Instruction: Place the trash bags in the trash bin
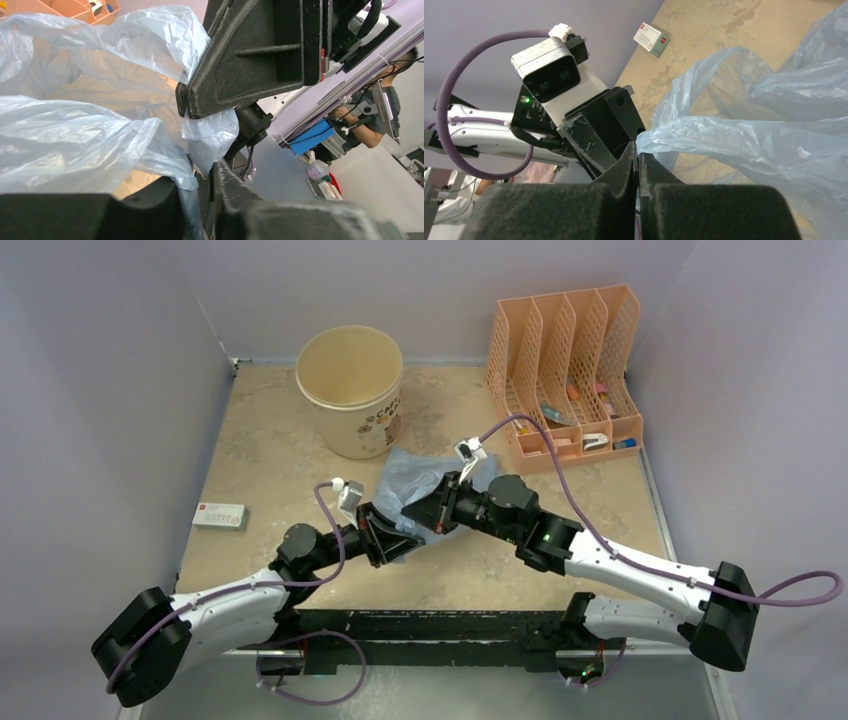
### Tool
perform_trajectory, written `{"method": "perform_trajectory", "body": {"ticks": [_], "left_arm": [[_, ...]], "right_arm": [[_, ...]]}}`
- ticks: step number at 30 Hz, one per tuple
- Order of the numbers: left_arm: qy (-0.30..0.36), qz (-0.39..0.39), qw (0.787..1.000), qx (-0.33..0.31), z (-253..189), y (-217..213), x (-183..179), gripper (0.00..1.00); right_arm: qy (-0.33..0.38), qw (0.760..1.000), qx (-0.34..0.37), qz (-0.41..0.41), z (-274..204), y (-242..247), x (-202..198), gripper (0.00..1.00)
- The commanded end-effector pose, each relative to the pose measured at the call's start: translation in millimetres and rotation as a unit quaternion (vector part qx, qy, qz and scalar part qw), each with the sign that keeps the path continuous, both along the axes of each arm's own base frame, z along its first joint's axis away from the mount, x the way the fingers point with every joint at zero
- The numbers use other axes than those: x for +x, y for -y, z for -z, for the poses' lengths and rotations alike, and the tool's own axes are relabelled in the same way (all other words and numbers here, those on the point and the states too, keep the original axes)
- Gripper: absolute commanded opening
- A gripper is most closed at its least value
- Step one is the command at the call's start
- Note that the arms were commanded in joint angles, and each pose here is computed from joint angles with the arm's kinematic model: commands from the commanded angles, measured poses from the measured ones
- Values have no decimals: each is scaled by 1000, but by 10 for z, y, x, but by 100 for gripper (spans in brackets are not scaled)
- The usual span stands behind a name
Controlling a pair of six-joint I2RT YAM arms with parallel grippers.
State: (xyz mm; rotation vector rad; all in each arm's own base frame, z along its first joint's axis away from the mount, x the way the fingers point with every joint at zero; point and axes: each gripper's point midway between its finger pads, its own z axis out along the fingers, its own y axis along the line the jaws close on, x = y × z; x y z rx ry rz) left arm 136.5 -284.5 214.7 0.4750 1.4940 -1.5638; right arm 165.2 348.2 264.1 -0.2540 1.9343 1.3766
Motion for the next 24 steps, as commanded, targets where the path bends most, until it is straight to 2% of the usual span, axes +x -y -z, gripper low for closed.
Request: {"method": "perform_trajectory", "body": {"ticks": [1,4,7,13,17,24], "left_arm": [[22,7,1000,-17,-193,-2,-37,25],[18,-5,1000,-16,-200,-31,-15,36],[16,-14,1000,-11,-197,-37,19,37],[1,-23,1000,8,-142,-1,93,24],[-4,-26,1000,13,-137,-3,107,39],[-20,-40,999,15,-122,0,216,46]], "right_arm": [[-23,999,2,41,19,65,121,0],[-33,996,-18,83,101,235,280,0],[-35,996,-12,85,121,366,330,0],[-51,995,-5,84,188,466,272,0],[-77,991,-19,107,384,560,277,0],[-85,994,-1,66,433,493,140,0]]}}
